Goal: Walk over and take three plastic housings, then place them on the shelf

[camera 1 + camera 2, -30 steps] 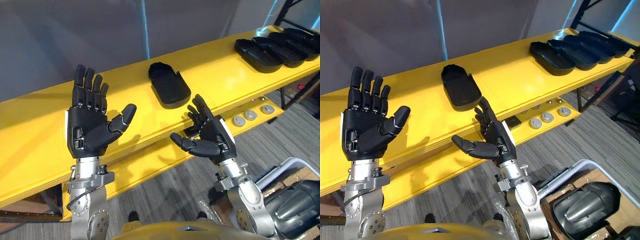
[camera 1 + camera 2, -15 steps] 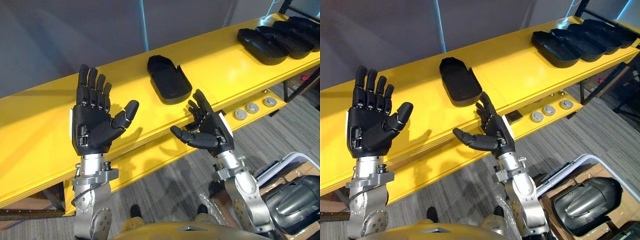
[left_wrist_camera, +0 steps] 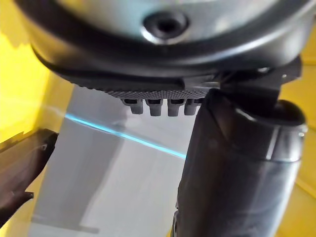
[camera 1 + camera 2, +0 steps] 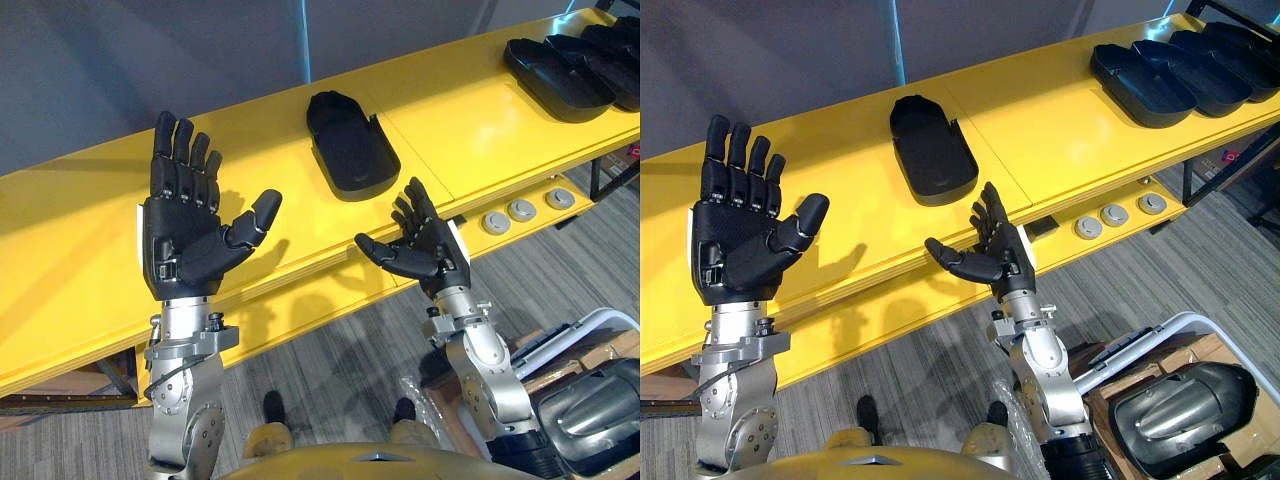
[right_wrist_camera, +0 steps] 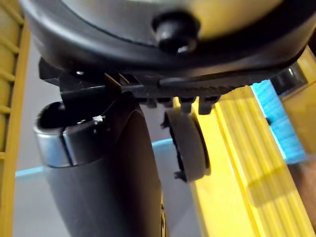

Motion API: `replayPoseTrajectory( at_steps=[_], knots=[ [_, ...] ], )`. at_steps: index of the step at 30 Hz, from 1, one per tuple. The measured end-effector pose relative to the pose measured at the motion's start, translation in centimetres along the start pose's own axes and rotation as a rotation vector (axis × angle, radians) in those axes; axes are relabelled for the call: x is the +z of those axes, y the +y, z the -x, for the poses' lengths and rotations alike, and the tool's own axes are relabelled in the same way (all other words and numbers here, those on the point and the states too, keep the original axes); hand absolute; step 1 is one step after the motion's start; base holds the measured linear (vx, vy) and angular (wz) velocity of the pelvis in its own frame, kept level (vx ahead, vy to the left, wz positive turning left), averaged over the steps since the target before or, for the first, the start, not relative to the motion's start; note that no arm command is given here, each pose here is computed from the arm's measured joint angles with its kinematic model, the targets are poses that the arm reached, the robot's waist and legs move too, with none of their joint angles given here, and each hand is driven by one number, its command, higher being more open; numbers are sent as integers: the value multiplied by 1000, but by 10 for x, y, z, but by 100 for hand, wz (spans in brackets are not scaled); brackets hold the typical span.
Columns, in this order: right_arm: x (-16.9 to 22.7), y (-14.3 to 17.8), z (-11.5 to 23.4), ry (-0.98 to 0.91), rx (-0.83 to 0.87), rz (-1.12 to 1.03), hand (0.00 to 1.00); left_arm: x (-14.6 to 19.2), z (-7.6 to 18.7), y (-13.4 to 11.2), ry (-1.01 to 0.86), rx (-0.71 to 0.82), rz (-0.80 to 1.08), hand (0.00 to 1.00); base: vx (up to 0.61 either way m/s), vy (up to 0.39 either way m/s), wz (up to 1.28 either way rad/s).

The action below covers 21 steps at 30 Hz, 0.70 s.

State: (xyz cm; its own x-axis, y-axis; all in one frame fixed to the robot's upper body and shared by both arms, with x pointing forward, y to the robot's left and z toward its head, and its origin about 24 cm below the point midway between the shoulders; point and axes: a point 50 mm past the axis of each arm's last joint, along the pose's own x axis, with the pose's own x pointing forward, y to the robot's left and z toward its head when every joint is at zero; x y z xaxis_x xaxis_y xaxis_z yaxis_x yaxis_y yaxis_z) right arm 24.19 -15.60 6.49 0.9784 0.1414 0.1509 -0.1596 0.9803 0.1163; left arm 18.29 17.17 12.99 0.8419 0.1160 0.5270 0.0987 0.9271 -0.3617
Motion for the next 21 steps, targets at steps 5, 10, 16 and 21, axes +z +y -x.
replayPoseTrajectory(
  at_steps=[5,10,16,21],
  knots=[
    [-1,-1,-6,-3,-24,23,100,1,0,2,-6,3,-10,100,-26,-1,2],
    [-4,-5,-8,8,-48,64,100,4,-1,6,-17,-1,-26,100,-22,-4,8],
    [-5,-7,-13,9,-62,69,100,4,-1,5,-19,-15,-24,100,-15,-1,2],
    [-6,-8,-15,13,-62,81,100,4,-1,5,-20,-15,-23,100,0,0,0]
  ],
)
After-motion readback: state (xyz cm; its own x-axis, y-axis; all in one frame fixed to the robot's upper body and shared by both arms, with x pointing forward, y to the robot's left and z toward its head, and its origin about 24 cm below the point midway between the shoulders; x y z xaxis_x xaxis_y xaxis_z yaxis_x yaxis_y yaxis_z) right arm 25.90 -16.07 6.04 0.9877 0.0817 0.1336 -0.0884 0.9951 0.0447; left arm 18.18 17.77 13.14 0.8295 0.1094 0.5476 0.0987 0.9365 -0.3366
